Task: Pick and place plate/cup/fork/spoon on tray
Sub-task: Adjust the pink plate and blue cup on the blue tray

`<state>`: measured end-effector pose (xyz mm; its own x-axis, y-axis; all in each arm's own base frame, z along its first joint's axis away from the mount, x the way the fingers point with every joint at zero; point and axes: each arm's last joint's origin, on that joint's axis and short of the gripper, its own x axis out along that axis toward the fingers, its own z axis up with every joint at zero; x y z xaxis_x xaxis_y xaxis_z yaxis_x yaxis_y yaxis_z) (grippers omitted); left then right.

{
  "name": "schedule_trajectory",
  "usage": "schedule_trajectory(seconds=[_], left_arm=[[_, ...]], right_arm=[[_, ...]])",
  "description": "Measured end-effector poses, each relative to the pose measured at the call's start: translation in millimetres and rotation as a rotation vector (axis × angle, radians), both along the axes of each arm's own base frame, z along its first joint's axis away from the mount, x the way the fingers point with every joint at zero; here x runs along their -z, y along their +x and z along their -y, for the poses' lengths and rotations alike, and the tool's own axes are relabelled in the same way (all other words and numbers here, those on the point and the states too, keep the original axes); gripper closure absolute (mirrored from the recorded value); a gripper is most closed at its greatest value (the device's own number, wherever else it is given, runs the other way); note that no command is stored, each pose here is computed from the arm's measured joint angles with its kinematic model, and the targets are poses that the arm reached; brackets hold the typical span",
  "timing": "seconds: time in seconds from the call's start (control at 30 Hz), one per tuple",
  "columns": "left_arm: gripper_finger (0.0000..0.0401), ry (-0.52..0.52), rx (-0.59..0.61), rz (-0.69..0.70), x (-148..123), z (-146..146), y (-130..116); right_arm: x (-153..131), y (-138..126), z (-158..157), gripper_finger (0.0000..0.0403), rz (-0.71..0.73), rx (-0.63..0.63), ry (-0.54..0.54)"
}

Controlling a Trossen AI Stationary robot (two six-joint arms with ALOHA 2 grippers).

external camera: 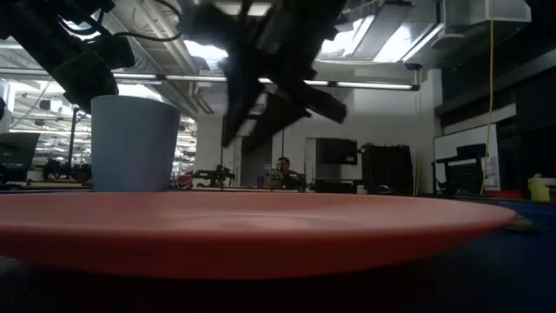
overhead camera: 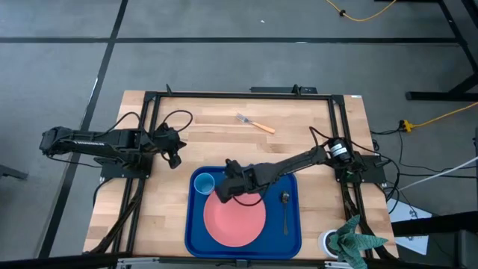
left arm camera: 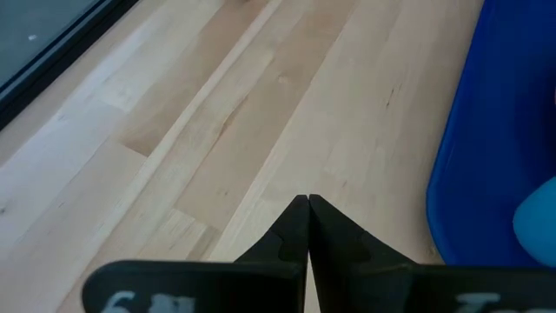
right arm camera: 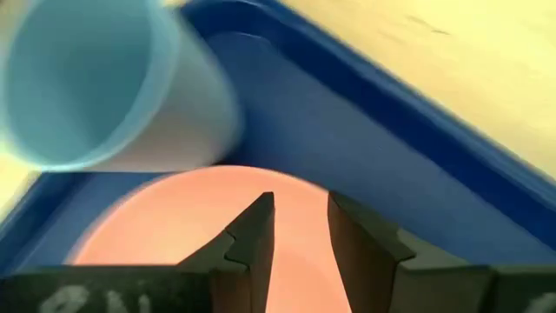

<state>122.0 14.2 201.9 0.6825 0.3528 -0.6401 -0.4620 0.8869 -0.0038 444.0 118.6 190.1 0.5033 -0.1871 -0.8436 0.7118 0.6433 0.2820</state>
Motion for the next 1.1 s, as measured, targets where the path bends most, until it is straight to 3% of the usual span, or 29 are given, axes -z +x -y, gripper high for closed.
schedule_trajectory(seconds=[0.4,0.73,1.1], left_arm=[[0.0401,0.030,0.028,-0.016,0.1,0.0,0.0],[0.0401,0.031,0.028,-0.017,0.1,0.0,0.0],[0.0401,0.031,0.029,-0.016,0.0,0.0,0.0]], right_arm=[[-7.2,11.7,-8.4,0.0289,0.129,-0.095,0.066],[11.7,19.6,-26.9,0.0289,0.174,-0.138,0.126],[9.1,26.3,-9.9,0.0289,0.197,-0.135,0.097]])
